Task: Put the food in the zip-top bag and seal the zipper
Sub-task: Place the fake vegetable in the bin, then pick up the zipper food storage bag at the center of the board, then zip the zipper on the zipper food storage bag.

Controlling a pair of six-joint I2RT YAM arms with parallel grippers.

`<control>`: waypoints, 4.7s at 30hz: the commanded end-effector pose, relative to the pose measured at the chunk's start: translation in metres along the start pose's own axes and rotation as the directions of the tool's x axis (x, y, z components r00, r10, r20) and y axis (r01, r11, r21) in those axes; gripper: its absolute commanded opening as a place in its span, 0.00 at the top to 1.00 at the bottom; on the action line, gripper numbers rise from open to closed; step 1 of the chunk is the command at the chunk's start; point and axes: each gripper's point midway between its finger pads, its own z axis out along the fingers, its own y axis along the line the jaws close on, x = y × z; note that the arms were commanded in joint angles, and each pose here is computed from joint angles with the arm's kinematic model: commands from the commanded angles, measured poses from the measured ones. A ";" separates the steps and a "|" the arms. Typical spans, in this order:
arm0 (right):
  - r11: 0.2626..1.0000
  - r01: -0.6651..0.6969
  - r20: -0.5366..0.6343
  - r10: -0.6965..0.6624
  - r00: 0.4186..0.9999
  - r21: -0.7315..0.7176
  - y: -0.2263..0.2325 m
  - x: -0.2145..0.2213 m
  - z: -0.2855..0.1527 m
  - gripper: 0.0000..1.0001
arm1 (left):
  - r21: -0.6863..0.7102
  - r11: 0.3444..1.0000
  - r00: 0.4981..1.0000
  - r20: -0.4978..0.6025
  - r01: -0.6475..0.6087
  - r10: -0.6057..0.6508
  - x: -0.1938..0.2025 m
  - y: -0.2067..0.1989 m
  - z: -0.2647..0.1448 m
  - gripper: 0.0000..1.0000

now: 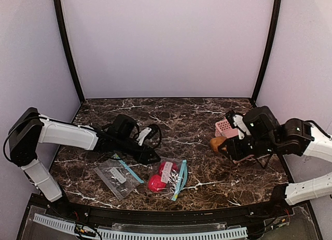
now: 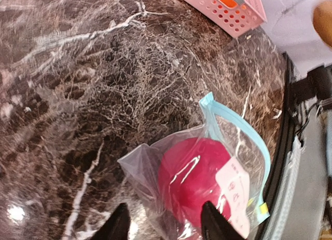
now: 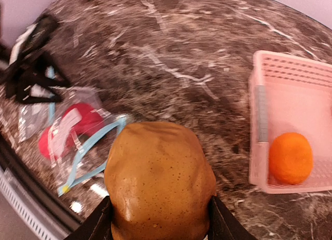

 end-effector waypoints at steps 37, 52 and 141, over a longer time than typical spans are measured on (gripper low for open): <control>0.924 -0.355 0.027 0.355 0.935 0.142 -0.149 0.003 0.046 0.17 | -0.332 0.693 0.722 0.048 -0.640 0.690 0.090 -0.151 -0.002 0.44; 0.931 -0.351 0.042 0.348 0.936 0.104 -0.144 -0.007 0.046 0.17 | -0.366 0.560 0.629 -0.097 -0.743 0.771 0.096 -0.146 0.042 0.51; 0.439 0.308 0.214 -0.251 0.944 -0.844 0.203 0.023 -0.015 0.90 | 0.372 0.822 0.900 0.113 -0.432 0.422 0.010 -0.234 -0.092 0.99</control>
